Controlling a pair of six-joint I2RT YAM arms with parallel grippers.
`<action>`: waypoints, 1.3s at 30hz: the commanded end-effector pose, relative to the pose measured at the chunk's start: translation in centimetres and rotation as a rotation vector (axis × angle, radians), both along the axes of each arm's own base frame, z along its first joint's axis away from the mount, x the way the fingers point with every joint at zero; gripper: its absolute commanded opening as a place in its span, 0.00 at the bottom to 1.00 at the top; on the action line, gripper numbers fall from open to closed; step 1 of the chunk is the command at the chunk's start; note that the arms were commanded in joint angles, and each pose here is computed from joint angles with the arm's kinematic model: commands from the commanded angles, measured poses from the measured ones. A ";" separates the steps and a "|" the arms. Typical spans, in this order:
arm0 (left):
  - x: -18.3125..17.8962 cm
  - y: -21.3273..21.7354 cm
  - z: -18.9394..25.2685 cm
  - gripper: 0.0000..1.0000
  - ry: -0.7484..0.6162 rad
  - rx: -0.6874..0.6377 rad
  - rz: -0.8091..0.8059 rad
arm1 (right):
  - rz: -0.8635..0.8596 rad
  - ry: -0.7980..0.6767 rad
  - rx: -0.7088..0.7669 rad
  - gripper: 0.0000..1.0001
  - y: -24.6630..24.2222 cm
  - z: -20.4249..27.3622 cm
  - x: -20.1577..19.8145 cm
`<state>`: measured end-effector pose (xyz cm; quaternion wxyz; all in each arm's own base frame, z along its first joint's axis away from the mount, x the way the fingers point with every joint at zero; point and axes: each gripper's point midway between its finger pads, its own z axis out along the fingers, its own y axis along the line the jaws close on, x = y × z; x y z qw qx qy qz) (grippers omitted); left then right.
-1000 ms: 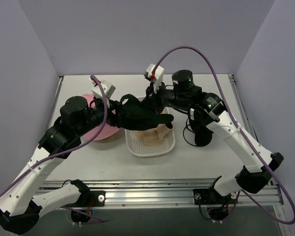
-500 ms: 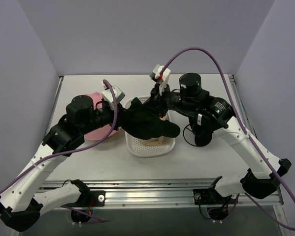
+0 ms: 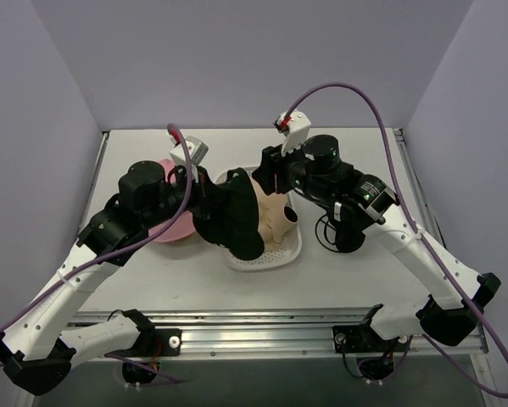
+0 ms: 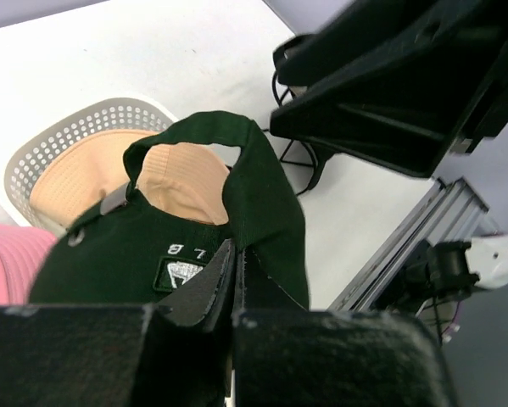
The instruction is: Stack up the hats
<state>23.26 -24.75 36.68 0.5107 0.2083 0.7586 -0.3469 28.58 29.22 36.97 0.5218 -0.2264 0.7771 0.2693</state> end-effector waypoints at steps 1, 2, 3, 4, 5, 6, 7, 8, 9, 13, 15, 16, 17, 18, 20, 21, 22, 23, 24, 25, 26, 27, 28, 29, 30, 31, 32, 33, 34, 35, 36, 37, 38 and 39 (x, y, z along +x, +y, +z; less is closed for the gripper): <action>0.7 0.4 5.0 0.02 -0.008 -0.171 0.098 | -0.236 -0.058 0.157 0.45 -3.6 3.2 0.8; 0.8 0.4 5.0 0.02 -0.003 -0.178 0.104 | -0.249 -0.056 0.169 0.46 -3.9 3.1 0.7; 1.0 0.6 5.1 0.02 -0.001 -0.186 0.126 | -0.257 -0.040 0.166 0.46 -4.1 2.0 0.5; 1.1 0.7 5.1 0.02 0.010 -0.196 0.145 | -0.259 -0.038 0.200 0.47 -4.4 2.5 -0.1; 1.3 0.9 5.0 0.02 0.013 -0.200 0.160 | -0.261 -0.031 0.210 0.47 -4.4 2.2 -0.3; 1.5 1.0 4.9 0.02 0.017 -0.204 0.176 | -0.260 -0.020 0.212 0.47 -4.6 1.5 -0.7; 1.9 1.3 4.9 0.02 0.025 -0.213 0.213 | -0.261 -0.018 0.221 0.47 -4.5 1.4 -0.8; 2.2 1.5 4.9 0.02 0.029 -0.217 0.232 | -0.260 -0.004 0.230 0.47 -4.3 1.1 -1.1; 2.5 1.5 4.8 0.02 0.035 -0.220 0.250 | -0.268 0.002 0.233 0.47 -4.4 0.8 -1.1; 4.2 1.9 4.4 0.02 0.061 -0.205 0.337 | -0.218 0.021 0.266 0.43 -3.4 0.3 -2.5; 4.8 1.9 4.0 0.03 0.080 -0.183 0.367 | -0.177 0.019 0.305 0.43 -3.1 0.9 -3.7; 5.0 2.0 4.1 0.02 0.085 -0.188 0.383 | -0.142 0.018 0.334 0.42 -2.7 1.4 -4.3; 5.3 2.4 4.1 0.02 0.082 -0.190 0.412 | -0.123 0.031 0.335 0.42 -2.4 0.7 -4.6; 5.5 2.4 4.2 0.03 0.082 -0.193 0.424 | -0.103 0.036 0.356 0.42 -2.2 0.9 -5.3; 5.7 2.5 4.3 0.02 0.085 -0.207 0.441 | -0.089 0.045 0.370 0.42 -1.7 0.4 -5.7; 5.9 2.4 4.2 0.02 0.086 -0.206 0.450 | -0.084 0.049 0.375 0.42 -1.4 0.2 -6.0; 5.9 2.3 4.4 0.02 0.089 -0.216 0.454 | -0.096 0.058 0.372 0.42 -1.2 -0.2 -5.9; 6.0 2.3 4.4 0.02 0.091 -0.217 0.458 | -0.098 0.055 0.381 0.42 -1.0 -0.1 -5.8; 6.2 2.1 4.1 0.02 0.097 -0.210 0.464 | -0.086 0.058 0.386 0.42 -0.1 -0.4 -5.9; 6.2 2.1 4.3 0.02 0.097 -0.215 0.467 | -0.086 0.066 0.388 0.42 0.3 -0.7 -5.9; 6.3 2.0 4.2 0.02 0.100 -0.215 0.470 | -0.088 0.072 0.388 0.42 0.7 -1.0 -5.8; 6.5 2.0 4.1 0.02 0.103 -0.213 0.477 | -0.086 0.080 0.384 0.42 1.4 -1.6 -5.7; 6.4 1.9 4.0 0.02 0.103 -0.211 0.477 | -0.078 0.087 0.382 0.42 1.9 -1.9 -5.9; 6.5 1.8 4.0 0.02 0.102 -0.209 0.480 | -0.083 0.098 0.384 0.42 2.2 -2.2 -5.9; 6.5 1.8 3.9 0.02 0.101 -0.206 0.483 | -0.099 0.101 0.380 0.42 2.5 -2.7 -5.6; 6.5 1.9 3.9 0.02 0.098 -0.203 0.488 | -0.105 0.105 0.382 0.42 2.6 -2.9 -5.6; 6.5 1.9 3.8 0.02 0.098 -0.199 0.489 | -0.116 0.114 0.390 0.42 2.7 -3.1 -5.4; 6.5 1.9 3.9 0.02 0.097 -0.203 0.489 | -0.137 0.110 0.407 0.42 2.6 -3.0 -5.1; 6.5 1.9 3.9 0.02 0.097 -0.203 0.488 | -0.153 0.115 0.410 0.42 2.5 -3.4 -4.9; 6.4 1.9 3.9 0.02 0.097 -0.204 0.486 | -0.173 0.115 0.420 0.42 2.3 -3.4 -4.7; 6.4 1.9 4.0 0.02 0.095 -0.207 0.484 | -0.213 0.114 0.450 0.42 1.9 -3.1 -4.3; 6.3 1.8 4.0 0.02 0.096 -0.212 0.482 | -0.229 0.116 0.452 0.42 1.7 -3.5 -4.1; 6.2 1.8 4.2 0.02 0.094 -0.217 0.478 | -0.242 0.117 0.462 0.42 1.6 -3.5 -4.0; 6.0 1.8 4.4 0.02 0.091 -0.226 0.475 | -0.255 0.123 0.476 0.42 1.6 -3.5 -3.8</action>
